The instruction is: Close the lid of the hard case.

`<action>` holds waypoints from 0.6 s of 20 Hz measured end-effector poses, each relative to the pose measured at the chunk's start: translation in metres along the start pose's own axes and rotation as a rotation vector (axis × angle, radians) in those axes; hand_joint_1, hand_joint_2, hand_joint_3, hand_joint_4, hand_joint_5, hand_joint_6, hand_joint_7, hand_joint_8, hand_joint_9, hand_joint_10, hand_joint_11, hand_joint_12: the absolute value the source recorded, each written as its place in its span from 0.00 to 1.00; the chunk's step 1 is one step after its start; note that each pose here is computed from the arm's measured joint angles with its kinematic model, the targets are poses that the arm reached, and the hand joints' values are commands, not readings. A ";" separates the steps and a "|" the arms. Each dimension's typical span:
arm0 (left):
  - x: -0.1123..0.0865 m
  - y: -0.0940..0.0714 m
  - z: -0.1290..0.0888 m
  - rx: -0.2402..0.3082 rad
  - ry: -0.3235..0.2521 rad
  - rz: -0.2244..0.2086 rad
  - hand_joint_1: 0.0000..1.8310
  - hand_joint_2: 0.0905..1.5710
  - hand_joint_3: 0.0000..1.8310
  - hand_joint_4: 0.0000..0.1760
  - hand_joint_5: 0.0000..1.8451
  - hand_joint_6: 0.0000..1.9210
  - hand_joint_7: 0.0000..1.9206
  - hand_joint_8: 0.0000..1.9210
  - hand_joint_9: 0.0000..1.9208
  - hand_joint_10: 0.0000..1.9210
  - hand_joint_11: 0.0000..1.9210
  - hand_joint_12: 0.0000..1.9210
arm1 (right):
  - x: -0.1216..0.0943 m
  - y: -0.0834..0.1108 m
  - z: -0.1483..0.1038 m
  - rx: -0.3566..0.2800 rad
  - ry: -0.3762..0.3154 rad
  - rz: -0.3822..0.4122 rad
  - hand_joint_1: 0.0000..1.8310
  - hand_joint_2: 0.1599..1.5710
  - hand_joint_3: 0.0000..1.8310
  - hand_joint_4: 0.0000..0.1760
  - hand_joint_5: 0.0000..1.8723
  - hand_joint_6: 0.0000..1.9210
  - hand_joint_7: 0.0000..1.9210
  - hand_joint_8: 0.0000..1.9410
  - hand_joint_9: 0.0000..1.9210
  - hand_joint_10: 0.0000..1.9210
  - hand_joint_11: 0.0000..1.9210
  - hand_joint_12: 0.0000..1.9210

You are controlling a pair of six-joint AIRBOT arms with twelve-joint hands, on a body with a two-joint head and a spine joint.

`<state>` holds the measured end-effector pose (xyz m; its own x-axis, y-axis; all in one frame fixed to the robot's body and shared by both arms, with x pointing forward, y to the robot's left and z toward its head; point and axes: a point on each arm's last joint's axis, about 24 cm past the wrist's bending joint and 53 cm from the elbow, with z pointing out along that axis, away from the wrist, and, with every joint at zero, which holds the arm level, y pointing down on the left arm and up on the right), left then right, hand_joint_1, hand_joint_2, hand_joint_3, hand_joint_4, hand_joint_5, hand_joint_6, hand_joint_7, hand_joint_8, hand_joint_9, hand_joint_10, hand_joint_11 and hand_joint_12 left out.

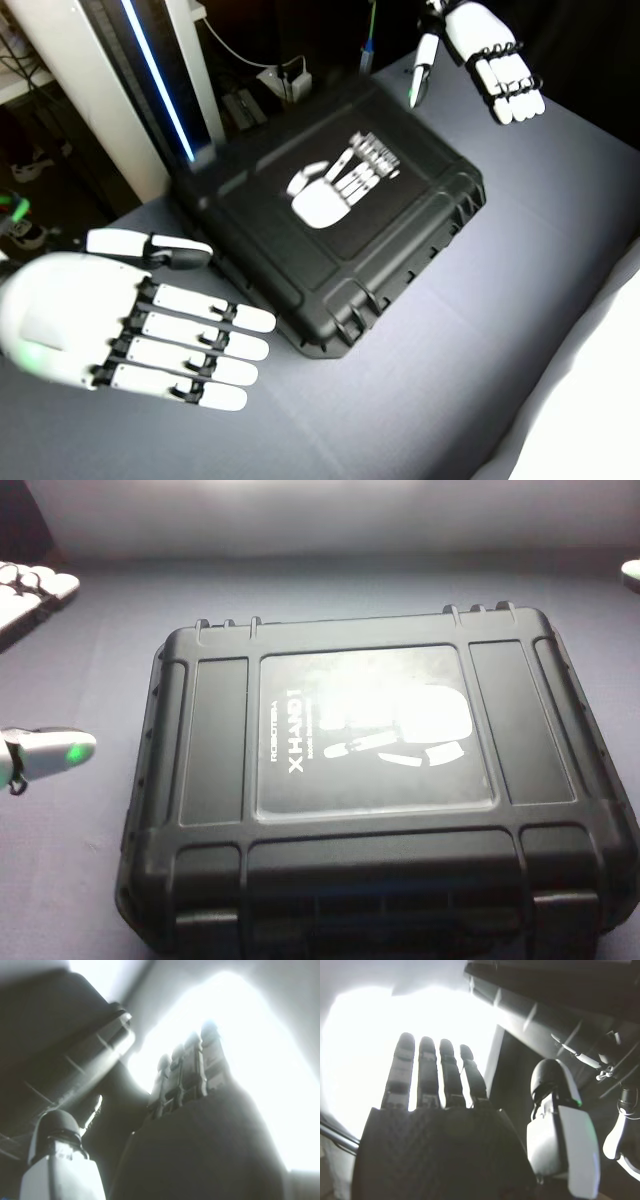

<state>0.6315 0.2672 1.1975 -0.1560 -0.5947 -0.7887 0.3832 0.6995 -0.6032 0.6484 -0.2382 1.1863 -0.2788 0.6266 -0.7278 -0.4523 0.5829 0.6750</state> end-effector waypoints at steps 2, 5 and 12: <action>-0.005 -0.003 -0.003 0.010 -0.029 -0.011 0.14 0.63 0.00 0.00 0.00 0.00 0.00 0.00 0.00 0.00 0.00 0.00 | 0.000 0.000 -0.004 0.002 -0.010 0.012 0.07 0.77 0.00 0.06 0.03 0.00 0.03 0.00 0.01 0.00 0.01 0.00; -0.008 -0.020 -0.004 0.073 -0.058 -0.019 0.19 0.63 0.00 0.00 0.00 0.00 0.00 0.00 0.00 0.00 0.00 0.00 | -0.010 0.020 -0.010 -0.075 -0.070 0.030 0.05 0.77 0.00 0.19 0.04 0.00 0.03 0.01 0.01 0.00 0.00 0.00; -0.015 -0.067 -0.010 0.260 -0.162 -0.119 0.16 0.66 0.00 0.21 0.00 0.00 0.00 0.00 0.00 0.00 0.00 0.00 | -0.024 0.077 -0.024 -0.304 -0.212 0.102 0.22 0.81 0.00 0.00 0.06 0.00 0.05 0.00 0.05 0.00 0.07 0.03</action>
<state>0.5995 0.2333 1.2486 -0.0749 -0.7363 -0.6725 0.5938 0.5089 -0.6233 0.6001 -0.2209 1.2525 -0.1680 0.7850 -0.5963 -0.6706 0.3524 0.6528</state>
